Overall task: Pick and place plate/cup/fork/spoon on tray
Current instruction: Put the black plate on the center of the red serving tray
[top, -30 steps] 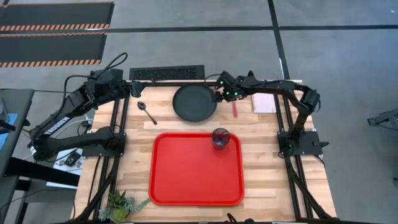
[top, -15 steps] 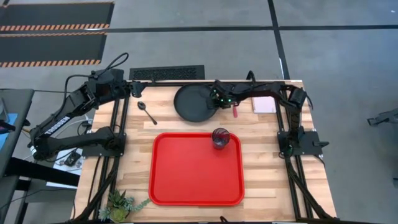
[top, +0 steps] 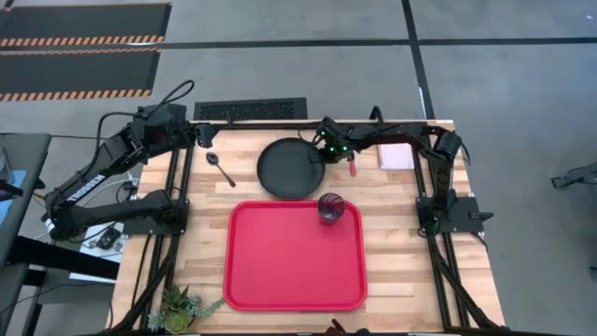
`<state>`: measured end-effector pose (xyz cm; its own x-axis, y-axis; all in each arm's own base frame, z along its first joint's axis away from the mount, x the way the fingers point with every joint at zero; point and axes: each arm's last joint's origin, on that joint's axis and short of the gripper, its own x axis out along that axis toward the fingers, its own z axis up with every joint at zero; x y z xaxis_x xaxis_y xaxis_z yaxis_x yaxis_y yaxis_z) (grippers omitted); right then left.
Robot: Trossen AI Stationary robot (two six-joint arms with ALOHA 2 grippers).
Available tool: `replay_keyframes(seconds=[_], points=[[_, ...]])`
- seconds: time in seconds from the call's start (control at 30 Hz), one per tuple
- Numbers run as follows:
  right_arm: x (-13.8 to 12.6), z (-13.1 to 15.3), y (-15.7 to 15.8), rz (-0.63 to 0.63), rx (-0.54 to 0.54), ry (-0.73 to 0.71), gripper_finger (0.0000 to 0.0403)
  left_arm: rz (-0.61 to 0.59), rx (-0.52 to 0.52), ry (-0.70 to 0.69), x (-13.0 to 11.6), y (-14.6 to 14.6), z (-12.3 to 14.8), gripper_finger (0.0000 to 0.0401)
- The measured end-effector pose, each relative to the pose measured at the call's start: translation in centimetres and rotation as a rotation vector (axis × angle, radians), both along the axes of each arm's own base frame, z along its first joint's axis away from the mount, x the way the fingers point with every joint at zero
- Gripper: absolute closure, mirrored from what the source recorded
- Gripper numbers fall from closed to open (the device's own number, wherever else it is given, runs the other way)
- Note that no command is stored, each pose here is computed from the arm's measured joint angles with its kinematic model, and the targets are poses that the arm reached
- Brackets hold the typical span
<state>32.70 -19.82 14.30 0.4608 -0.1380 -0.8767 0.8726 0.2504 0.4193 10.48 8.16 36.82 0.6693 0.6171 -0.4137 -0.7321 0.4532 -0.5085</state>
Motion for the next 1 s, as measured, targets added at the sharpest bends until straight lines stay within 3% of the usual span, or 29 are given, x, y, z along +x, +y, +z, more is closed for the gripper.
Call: replay_keyframes(seconds=[0.23,0.37,0.5,0.63,0.73,1.0], points=[[-0.2,3.6,-2.6,-0.028,-0.056,-0.101,0.0398,0.0,0.003,0.002,0.0,0.0,0.0,0.0136],[0.0,8.3,-2.8,-0.004,-0.127,-0.205,0.0399,0.006,0.015,0.012,0.0,0.0,0.0,0.0136],[-0.3,14.7,-1.0,0.093,-0.194,-0.284,0.0399,0.009,0.019,0.016,0.0,0.0,0.0,0.0136],[-1.1,20.6,3.5,0.215,-0.259,-0.305,0.04,0.009,0.018,0.018,-0.1,0.0,0.0,0.0136],[-1.7,23.3,8.1,0.299,-0.266,-0.314,0.0399,0.011,0.013,0.019,-0.1,0.0,-0.1,0.0136],[-2.4,24.9,21.4,0.367,-0.222,-0.317,0.0399,0.022,-0.02,0.022,-0.3,-0.2,-0.3,0.0136]])
